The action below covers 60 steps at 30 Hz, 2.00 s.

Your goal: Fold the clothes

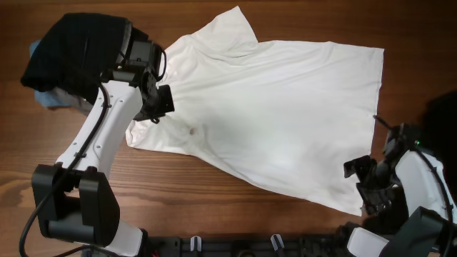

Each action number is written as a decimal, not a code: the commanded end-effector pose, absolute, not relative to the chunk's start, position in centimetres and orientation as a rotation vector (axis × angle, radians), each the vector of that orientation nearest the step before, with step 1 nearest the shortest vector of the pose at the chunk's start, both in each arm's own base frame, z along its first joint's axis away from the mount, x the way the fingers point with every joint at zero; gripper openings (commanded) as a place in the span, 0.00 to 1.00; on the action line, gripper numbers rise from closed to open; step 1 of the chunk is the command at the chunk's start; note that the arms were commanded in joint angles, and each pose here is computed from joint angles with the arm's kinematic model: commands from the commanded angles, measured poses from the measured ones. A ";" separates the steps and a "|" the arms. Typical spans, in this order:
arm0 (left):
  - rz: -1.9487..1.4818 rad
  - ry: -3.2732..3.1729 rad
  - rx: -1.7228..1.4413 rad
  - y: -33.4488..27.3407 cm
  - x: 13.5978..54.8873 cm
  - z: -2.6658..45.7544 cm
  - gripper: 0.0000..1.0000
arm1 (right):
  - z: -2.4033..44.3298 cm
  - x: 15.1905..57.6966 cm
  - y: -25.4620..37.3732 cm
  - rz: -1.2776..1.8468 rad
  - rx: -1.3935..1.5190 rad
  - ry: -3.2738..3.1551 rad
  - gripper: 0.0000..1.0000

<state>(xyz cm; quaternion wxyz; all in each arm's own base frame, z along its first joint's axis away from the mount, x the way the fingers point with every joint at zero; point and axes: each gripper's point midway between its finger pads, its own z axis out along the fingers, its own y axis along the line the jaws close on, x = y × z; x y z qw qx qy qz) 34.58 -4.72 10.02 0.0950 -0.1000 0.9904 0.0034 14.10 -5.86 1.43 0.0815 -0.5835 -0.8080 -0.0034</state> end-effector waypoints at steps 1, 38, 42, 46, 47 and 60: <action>0.026 2.912 -0.316 -4.3 34.9 10.6 0.04 | 1.3 13.8 -6.8 0.055 -1.742 -2.437 0.96; 0.005 2.857 -0.301 -4.6 36.4 12.5 0.04 | 11.9 32.9 -13.5 -0.319 -1.627 -3.290 0.42; 0.000 2.844 -0.301 -4.6 36.7 12.6 0.04 | 9.9 36.0 -14.7 -0.385 -1.726 -3.276 0.08; -0.002 2.839 -0.300 -4.6 36.8 12.6 0.04 | 5.7 39.4 -14.5 -0.512 -1.670 -3.291 0.04; -0.002 2.839 -0.301 -4.6 36.8 12.6 0.04 | 4.5 40.2 -14.4 -0.541 -1.686 -3.275 0.04; -0.117 2.817 -0.285 -6.0 37.6 12.9 0.06 | -6.8 44.2 -16.8 -0.536 -2.224 -2.921 0.04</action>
